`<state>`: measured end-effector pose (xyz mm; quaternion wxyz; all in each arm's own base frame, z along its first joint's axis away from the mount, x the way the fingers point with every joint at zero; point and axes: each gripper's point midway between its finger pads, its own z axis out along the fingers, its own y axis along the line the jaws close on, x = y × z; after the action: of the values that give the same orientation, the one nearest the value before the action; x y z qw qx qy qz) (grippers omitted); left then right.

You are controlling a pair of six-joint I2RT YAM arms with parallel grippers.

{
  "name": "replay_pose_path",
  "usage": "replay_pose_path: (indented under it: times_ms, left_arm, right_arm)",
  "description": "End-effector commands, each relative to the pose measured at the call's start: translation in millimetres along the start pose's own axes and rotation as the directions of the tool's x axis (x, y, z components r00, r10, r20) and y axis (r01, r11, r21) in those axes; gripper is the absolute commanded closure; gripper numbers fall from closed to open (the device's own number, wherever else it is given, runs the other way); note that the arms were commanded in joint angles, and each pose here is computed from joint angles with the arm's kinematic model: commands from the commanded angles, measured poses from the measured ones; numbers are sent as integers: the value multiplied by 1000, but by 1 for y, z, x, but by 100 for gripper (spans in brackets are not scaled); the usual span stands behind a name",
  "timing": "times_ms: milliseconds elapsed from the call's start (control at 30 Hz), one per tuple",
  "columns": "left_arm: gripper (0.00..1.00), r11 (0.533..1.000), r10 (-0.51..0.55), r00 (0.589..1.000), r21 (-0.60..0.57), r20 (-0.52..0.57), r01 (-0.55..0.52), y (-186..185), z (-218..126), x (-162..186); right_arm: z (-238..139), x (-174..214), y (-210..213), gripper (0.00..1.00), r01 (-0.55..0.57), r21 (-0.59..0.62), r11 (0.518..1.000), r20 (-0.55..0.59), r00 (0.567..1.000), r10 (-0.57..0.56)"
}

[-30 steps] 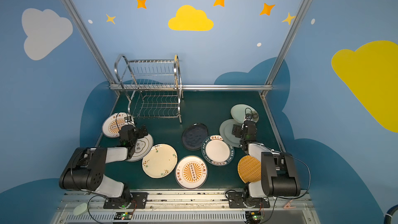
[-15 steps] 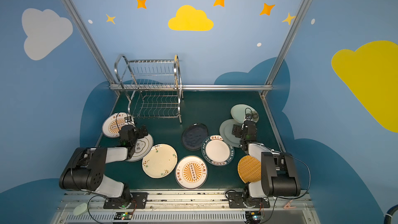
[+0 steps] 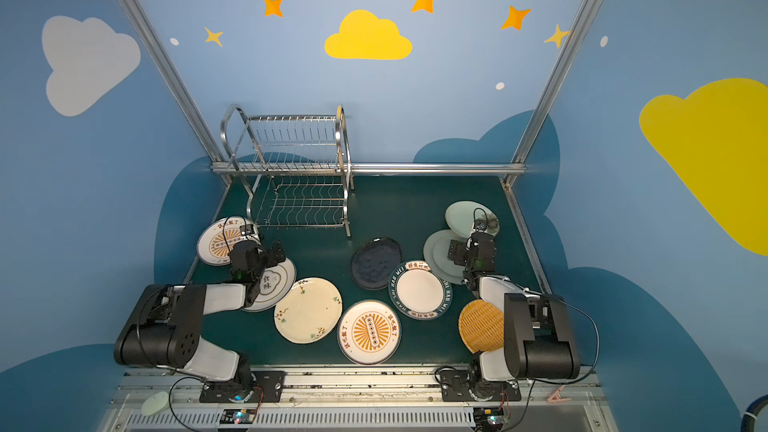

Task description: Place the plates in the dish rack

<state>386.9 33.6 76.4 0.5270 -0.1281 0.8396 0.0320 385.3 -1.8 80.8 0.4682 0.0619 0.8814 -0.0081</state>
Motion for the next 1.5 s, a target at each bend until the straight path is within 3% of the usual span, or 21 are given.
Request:
replay_pose_path:
  times_ms: [0,167,333,467,567,667,800,967,1167,1333,1467]
  left_arm:
    - [0,1000,-19,1000,19,13,19,1,1,-6]
    - [0,999,-50,998,14,33,49,5,-2,-11]
    - [0,979,-107,993,-178,-49,97,32,-17,-29]
    - [0,896,-261,959,-398,-113,197,59,-45,-28]
    - [0,856,-363,928,-425,-87,295,59,-68,-32]
    - [0,772,-516,857,-441,-14,458,63,-96,-42]
    - [0,757,-611,788,-342,-72,556,44,-120,-52]
    - [0,780,-603,740,-26,-299,625,-10,-147,-57]
    - [0,704,-485,760,322,-433,633,-69,-178,-70]
    - [0,625,-312,778,499,-546,600,-115,-194,-71]
    - [0,583,-201,778,566,-595,583,-145,-200,-69]
  right_arm:
    - [1,-4,0,4,-7,-12,1000,5,1000,7]
    - [0,-5,0,4,-9,-13,1000,12,1000,9]
    - [-28,-21,-22,4,-89,114,990,19,996,87]
    - [-55,-36,-28,4,-155,144,977,36,988,152]
    - [-74,-54,-39,4,-275,186,943,100,960,260]
    - [-79,-56,-41,4,-323,176,930,100,946,310]
    - [-87,-51,-45,3,-423,199,884,45,905,423]
    - [-86,-38,-44,2,-537,126,834,-69,834,547]
    - [-59,-29,-53,4,-642,39,766,-173,750,638]
    - [-20,-27,-70,10,-723,37,690,-243,663,708]
    - [1,-25,-74,15,-808,23,588,-433,522,735]
